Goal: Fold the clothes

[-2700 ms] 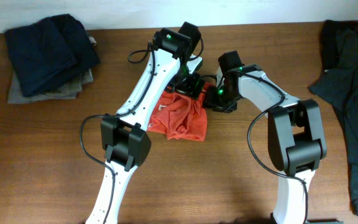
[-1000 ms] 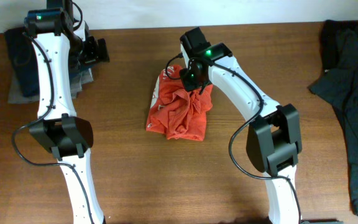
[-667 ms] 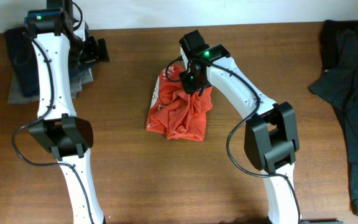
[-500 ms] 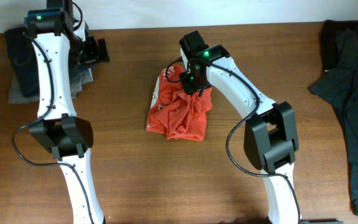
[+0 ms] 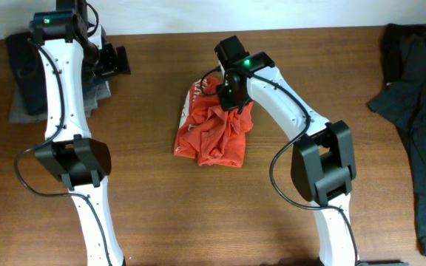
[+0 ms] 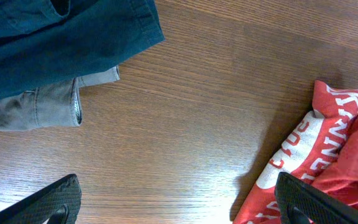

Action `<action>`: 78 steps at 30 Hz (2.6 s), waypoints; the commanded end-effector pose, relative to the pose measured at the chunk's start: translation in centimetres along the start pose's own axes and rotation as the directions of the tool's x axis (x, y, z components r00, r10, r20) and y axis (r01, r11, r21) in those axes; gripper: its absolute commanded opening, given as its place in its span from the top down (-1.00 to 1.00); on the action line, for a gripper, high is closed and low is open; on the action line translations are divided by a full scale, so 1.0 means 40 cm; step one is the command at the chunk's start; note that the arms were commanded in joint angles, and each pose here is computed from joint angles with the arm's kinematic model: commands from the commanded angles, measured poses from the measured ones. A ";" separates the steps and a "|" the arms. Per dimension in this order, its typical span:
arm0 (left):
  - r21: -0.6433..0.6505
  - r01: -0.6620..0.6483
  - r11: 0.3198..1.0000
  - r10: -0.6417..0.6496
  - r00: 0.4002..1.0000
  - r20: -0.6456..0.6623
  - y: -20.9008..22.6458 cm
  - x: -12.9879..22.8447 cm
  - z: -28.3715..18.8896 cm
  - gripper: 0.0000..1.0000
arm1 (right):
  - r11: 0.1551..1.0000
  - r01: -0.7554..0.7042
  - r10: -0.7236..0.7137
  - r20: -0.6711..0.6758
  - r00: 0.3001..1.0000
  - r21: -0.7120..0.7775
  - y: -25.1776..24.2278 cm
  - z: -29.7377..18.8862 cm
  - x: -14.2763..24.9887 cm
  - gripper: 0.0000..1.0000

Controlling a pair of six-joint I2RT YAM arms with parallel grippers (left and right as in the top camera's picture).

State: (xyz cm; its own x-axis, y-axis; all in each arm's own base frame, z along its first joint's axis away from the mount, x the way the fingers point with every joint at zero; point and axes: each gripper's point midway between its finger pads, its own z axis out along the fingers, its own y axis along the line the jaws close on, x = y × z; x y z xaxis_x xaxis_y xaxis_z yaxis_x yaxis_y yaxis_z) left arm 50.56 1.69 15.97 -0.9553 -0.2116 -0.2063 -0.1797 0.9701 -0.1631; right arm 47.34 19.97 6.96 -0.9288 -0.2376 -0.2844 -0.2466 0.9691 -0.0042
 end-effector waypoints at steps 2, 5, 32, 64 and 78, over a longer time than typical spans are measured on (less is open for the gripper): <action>-0.009 0.008 1.000 -0.008 1.000 -0.011 0.008 -0.001 0.021 -0.98 | 0.984 -0.074 0.065 0.058 0.996 0.165 -0.103 -0.015 -0.035 0.92; -0.010 0.008 1.000 -0.008 1.000 -0.012 0.008 -0.001 0.021 -0.98 | 0.973 -0.087 0.073 0.072 0.995 0.215 -0.135 -0.022 -0.042 0.92; -0.010 0.009 1.000 -0.009 1.000 -0.020 0.009 0.004 0.021 -0.98 | 0.982 -0.167 0.160 -0.092 0.983 -0.083 -0.070 -0.099 0.012 0.03; -0.011 0.009 1.000 -0.009 1.000 -0.020 0.009 0.004 0.021 -0.98 | 0.958 -0.207 0.260 -0.295 0.919 0.199 -0.097 -0.051 0.200 0.63; -0.010 0.009 1.000 -0.009 1.000 -0.019 0.008 0.004 0.021 -0.98 | 0.944 -0.268 0.319 -0.321 0.892 0.194 -0.127 -0.093 0.208 0.63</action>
State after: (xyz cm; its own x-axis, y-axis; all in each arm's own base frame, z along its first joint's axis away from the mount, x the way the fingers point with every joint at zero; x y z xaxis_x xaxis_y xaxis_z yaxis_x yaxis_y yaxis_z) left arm 50.39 1.67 15.87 -0.9571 -0.2118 -0.1978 -0.1811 0.9700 -0.1622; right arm 39.63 11.10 6.93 -0.9931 0.0985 0.0634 0.0843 0.9769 -0.1964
